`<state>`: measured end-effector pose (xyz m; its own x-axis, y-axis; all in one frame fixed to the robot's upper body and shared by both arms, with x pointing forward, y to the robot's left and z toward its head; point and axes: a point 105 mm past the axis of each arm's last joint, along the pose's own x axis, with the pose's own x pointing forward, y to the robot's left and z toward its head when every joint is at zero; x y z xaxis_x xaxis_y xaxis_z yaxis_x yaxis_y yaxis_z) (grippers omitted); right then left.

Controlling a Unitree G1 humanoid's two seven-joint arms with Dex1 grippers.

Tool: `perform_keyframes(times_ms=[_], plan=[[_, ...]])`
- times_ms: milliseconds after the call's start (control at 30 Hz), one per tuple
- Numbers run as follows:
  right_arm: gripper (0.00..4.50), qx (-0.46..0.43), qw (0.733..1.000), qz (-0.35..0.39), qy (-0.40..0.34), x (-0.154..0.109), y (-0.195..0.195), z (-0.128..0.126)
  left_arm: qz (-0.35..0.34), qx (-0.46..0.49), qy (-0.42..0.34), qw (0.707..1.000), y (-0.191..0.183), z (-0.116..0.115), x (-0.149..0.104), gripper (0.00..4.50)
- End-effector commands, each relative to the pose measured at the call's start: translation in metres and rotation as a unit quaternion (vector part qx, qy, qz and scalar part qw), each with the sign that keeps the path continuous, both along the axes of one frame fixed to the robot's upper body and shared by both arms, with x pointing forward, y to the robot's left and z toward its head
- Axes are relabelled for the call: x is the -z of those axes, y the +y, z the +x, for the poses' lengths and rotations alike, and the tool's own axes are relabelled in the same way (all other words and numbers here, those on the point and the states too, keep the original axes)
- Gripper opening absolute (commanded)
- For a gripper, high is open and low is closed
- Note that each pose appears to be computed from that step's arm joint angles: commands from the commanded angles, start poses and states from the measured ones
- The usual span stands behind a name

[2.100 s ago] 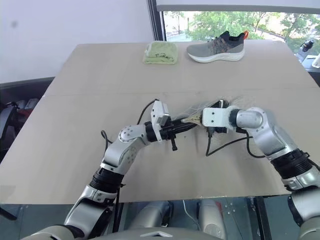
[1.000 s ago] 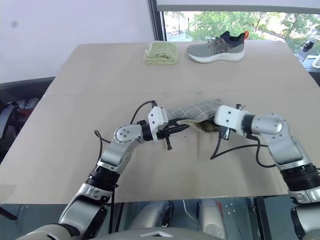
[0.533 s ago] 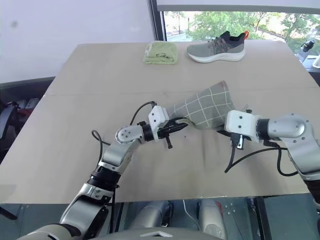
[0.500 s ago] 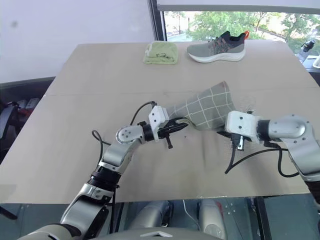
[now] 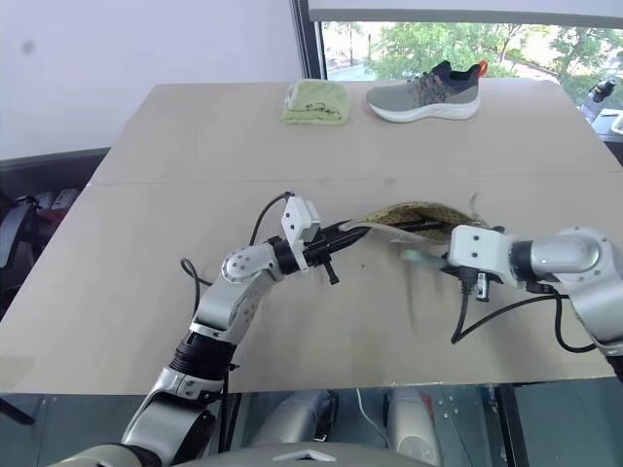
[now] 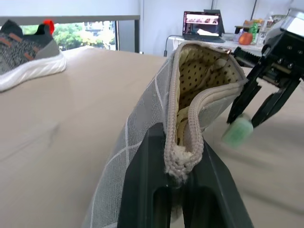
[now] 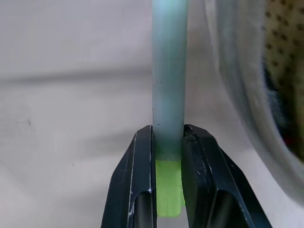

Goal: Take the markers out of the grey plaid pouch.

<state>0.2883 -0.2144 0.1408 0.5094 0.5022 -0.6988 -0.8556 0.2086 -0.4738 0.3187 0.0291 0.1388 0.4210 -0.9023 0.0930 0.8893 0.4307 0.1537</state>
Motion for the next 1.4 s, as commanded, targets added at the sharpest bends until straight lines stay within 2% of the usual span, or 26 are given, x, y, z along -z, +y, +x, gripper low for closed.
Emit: perform_keyframes(times_ms=[33,200,233,300,367,400,467,500,600,700,833,933,967,1033,1267,1400], plan=[[0.24,0.06,0.996,-0.048,-0.042,-0.025,-0.045,0.01,-0.012,0.002,-0.029,0.999,0.001,-0.005,-0.015,0.0],[0.24,0.125,0.985,-0.11,-0.043,-0.014,-0.093,0.015,-0.008,0.004,-0.03,1.0,0.001,-0.006,-0.014,0.0],[1.34,0.13,0.983,-0.118,-0.046,-0.012,-0.099,0.016,-0.007,0.003,-0.03,1.0,0.002,-0.006,-0.014,0.0],[2.13,0.134,0.983,-0.118,-0.05,-0.01,-0.103,0.017,-0.005,0.001,-0.031,1.0,0.003,-0.006,-0.013,0.0],[3.23,0.132,0.984,-0.105,-0.061,-0.012,-0.099,0.019,-0.004,0.0,-0.031,1.0,0.004,-0.006,-0.013,0.0],[3.61,0.131,0.984,-0.1,-0.068,-0.013,-0.097,0.021,-0.003,0.0,-0.031,1.0,0.004,-0.006,-0.013,0.0],[4.48,0.125,0.986,-0.065,-0.085,-0.024,-0.086,0.025,-0.001,0.0,-0.031,1.0,0.005,-0.007,-0.013,0.0],[4.48,0.121,0.987,-0.05,-0.092,-0.029,-0.081,0.026,-0.001,0.0,-0.031,1.0,0.005,-0.007,-0.013,0.0],[4.48,0.074,0.986,0.073,-0.134,-0.065,-0.039,0.032,0.003,0.002,-0.031,1.0,0.006,-0.007,-0.012,0.0],[3.56,0.012,0.976,0.171,-0.138,-0.085,0.002,0.026,0.007,0.005,-0.031,0.999,0.006,-0.007,-0.012,0.0],[1.68,-0.052,0.964,0.233,-0.115,-0.09,0.035,0.012,0.013,0.008,-0.034,0.999,0.004,-0.007,-0.011,0.0],[0.2,-0.079,0.963,0.24,-0.093,-0.083,0.049,0.006,0.015,0.013,-0.037,0.999,0.003,-0.008,-0.011,0.0],[0.02,-0.081,0.962,0.244,-0.087,-0.082,0.052,0.006,0.015,0.014,-0.037,0.999,0.002,-0.009,-0.011,0.0],[0.02,-0.084,0.964,0.239,-0.081,-0.077,0.055,0.007,0.014,0.018,-0.037,0.999,0.001,-0.01,-0.012,0.0],[0.02,-0.074,0.985,0.124,-0.096,-0.037,0.05,0.031,-0.012,0.048,-0.022,0.999,-0.006,-0.019,-0.019,0.0],[0.02,-0.085,0.985,0.117,-0.099,-0.034,0.054,0.034,-0.028,0.068,-0.007,0.997,-0.009,-0.024,-0.028,0.0]])
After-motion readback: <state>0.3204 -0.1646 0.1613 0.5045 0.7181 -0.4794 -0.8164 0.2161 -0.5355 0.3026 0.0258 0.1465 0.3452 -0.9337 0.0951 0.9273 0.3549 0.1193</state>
